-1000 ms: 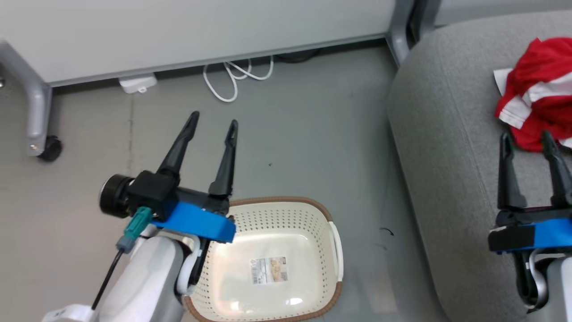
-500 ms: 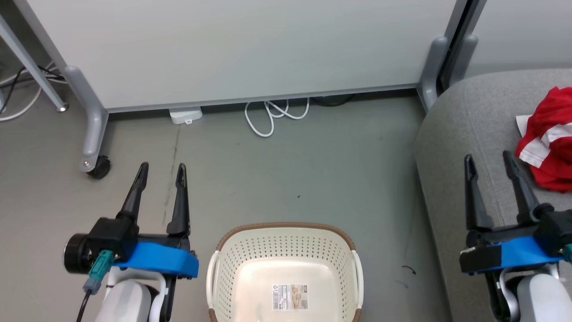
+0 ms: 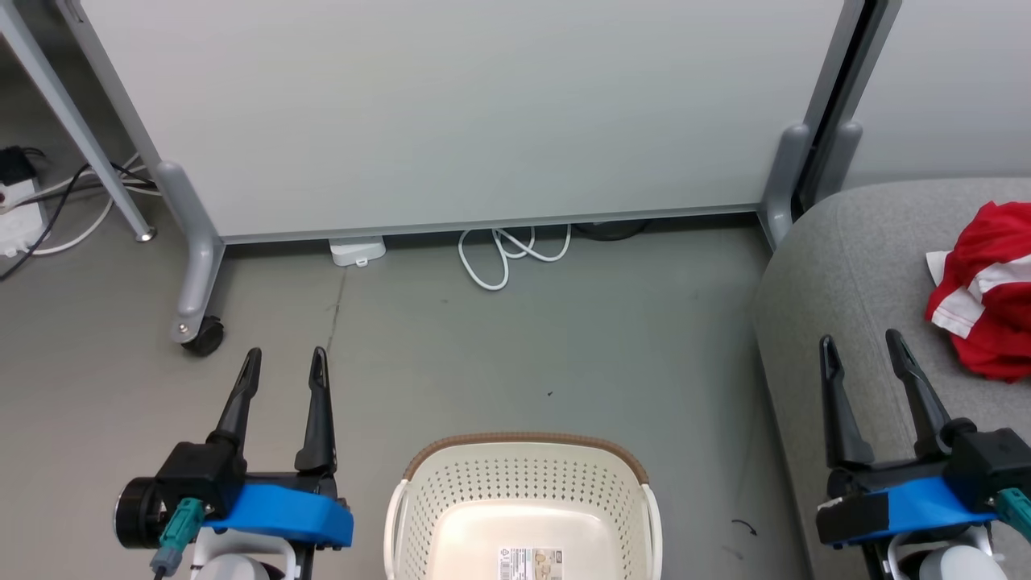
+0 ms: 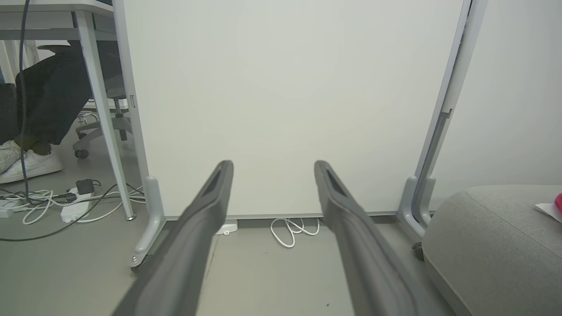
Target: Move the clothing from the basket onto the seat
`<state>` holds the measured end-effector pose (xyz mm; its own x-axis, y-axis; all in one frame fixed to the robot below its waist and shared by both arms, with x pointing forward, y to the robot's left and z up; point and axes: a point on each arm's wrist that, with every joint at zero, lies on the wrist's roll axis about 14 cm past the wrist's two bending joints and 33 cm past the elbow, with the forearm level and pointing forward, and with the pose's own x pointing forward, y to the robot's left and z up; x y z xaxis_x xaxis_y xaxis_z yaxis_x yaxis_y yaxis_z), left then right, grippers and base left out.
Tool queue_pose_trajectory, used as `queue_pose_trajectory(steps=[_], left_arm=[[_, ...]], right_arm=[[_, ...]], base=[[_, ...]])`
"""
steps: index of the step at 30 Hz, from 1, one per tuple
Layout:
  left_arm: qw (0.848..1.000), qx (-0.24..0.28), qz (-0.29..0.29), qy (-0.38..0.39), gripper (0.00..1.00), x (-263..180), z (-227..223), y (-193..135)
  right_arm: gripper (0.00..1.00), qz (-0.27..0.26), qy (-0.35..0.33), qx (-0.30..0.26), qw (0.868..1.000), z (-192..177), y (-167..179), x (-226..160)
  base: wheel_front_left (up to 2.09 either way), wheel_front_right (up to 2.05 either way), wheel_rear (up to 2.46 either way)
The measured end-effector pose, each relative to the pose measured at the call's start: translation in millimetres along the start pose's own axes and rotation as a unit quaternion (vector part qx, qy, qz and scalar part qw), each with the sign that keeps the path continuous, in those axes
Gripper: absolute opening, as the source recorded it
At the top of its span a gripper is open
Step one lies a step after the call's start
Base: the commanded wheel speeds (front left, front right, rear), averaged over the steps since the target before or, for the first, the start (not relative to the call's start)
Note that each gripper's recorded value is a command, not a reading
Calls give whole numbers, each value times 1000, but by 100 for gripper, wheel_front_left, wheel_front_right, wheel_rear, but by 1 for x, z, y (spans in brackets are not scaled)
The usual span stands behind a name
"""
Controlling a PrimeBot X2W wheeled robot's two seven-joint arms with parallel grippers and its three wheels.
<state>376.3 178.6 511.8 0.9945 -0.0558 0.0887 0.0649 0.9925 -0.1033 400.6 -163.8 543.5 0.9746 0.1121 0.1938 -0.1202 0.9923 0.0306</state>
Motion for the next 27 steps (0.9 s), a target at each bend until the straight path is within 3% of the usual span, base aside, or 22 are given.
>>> queue_pose_trajectory(steps=[23,24,27], left_arm=[[1000,2,5,9,100,-17,-6,5],[1000,1,5,15,0,-19,-10,5],[999,-4,10,45,0,-29,-28,6]], right_arm=[[100,1,-3,11,1000,4,4,-12],[0,0,3,12,1000,0,4,-14],[0,-2,27,15,1000,-14,3,-19]], base=[[0,0,0],[0,0,0],[0,0,0]])
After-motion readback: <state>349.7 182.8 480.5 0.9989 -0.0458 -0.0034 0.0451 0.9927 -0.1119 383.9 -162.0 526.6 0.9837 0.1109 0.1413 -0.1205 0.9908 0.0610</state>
